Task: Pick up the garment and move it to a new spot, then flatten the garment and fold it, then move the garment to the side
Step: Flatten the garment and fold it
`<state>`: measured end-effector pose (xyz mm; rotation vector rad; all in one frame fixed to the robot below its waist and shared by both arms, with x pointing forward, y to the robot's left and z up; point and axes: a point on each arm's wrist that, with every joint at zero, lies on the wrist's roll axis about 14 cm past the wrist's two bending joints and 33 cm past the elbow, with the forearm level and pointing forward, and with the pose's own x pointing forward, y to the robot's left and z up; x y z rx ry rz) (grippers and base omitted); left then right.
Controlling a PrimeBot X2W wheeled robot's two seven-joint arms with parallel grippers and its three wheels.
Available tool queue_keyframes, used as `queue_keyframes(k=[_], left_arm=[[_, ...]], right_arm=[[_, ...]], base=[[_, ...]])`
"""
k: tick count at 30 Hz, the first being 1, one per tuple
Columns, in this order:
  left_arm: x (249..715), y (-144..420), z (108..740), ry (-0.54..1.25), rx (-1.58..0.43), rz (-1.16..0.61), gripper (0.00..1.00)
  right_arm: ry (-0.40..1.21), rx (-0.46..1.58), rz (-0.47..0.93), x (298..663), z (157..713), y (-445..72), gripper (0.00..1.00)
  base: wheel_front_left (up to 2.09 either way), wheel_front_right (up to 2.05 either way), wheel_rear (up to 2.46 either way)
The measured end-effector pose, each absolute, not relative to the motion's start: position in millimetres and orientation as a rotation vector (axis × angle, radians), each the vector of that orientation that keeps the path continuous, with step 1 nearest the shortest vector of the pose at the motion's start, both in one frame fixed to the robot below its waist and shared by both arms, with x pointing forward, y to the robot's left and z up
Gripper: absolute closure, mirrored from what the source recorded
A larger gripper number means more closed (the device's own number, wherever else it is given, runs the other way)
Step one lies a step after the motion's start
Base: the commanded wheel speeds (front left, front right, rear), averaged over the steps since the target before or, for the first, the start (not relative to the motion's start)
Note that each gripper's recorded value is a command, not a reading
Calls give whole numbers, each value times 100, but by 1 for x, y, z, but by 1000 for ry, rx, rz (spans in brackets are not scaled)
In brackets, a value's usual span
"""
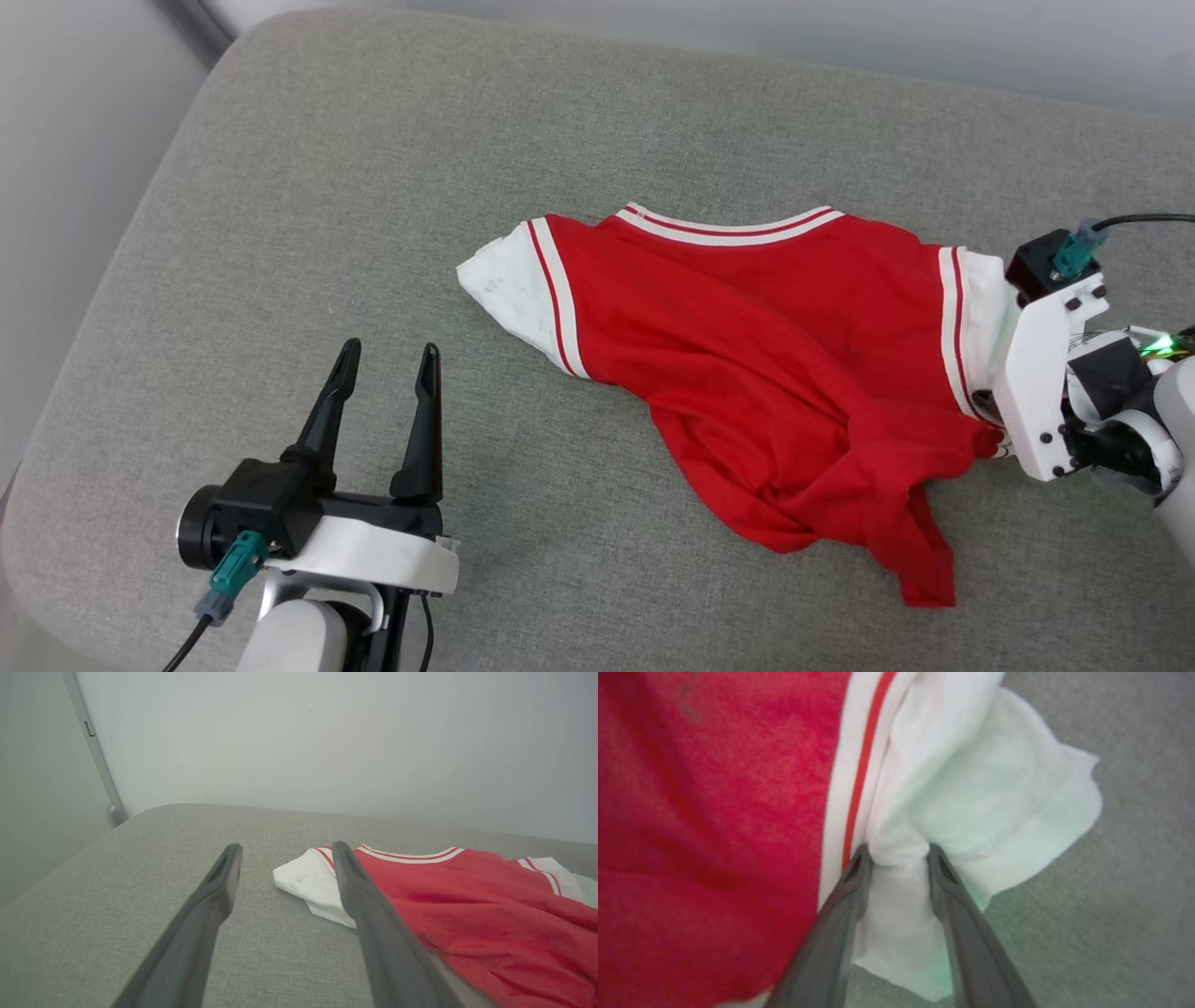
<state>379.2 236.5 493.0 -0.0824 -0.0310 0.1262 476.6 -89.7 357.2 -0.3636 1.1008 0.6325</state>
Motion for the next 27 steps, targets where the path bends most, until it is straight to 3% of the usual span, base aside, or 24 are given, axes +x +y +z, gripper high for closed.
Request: queue_keyframes(k=[6,19,20,21,27], left_arm=[[375,235,494,-37,-94,119,0],[381,216,504,-75,-129,49,0],[382,214,504,-75,-131,42,0],[383,212,503,-72,-132,36,0],[395,201,509,-86,-117,-32,0]], right_arm=[[1055,-376,588,476,366,-106,100],[1060,-392,317,443,379,-227,100],[1043,-361,314,441,379,-226,55],[1025,-321,305,440,379,-225,0],[799,-180,276,453,408,-218,0]], base=[[0,0,0],[0,0,0],[0,0,0],[0,0,0],[0,0,0]])
